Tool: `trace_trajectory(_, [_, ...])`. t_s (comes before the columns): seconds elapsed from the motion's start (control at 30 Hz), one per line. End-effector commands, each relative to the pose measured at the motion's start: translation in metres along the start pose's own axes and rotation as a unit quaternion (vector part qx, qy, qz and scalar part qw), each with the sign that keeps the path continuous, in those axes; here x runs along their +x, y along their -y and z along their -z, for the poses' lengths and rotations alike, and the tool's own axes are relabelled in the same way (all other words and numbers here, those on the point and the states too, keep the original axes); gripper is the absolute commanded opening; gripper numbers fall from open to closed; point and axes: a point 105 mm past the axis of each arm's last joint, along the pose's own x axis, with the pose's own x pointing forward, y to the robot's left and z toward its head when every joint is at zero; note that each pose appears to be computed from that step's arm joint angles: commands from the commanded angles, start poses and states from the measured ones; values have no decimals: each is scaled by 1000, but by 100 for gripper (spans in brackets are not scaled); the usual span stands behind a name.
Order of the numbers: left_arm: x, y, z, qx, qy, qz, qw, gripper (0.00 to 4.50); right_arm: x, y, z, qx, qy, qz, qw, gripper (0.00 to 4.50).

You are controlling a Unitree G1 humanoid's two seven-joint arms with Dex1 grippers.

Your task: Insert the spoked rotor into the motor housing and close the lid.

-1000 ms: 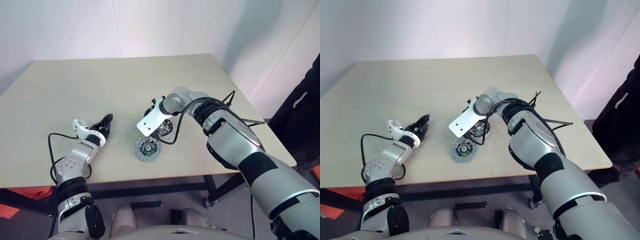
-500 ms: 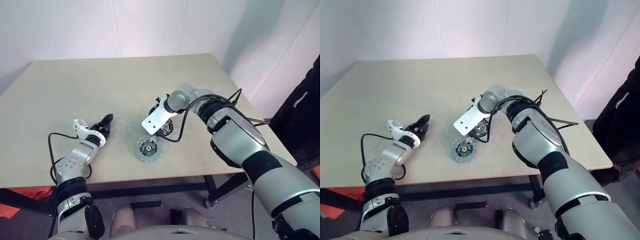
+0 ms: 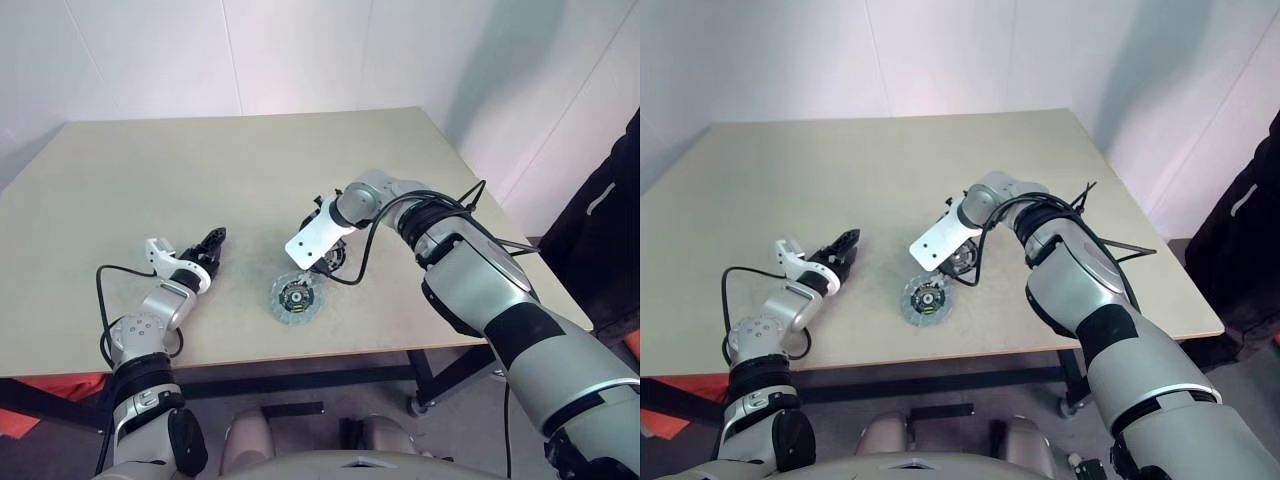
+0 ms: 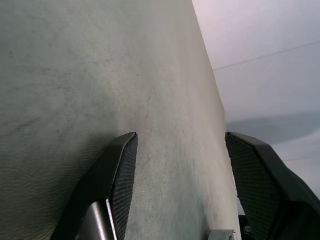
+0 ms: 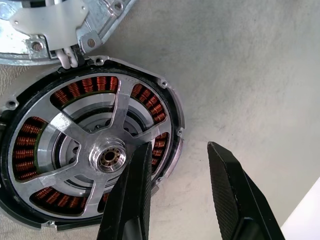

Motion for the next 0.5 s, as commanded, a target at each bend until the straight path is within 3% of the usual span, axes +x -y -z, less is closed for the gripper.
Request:
trace_trajectory(0.03, [0,-5,6,2,-12,-11,1000,303,-6,20,-16,-24,25,24,999,194])
trace_trajectory(0.5, [-2,-8,10,2,-14,-16,1000,303,-14,35,-27,-41,48,40,997,194])
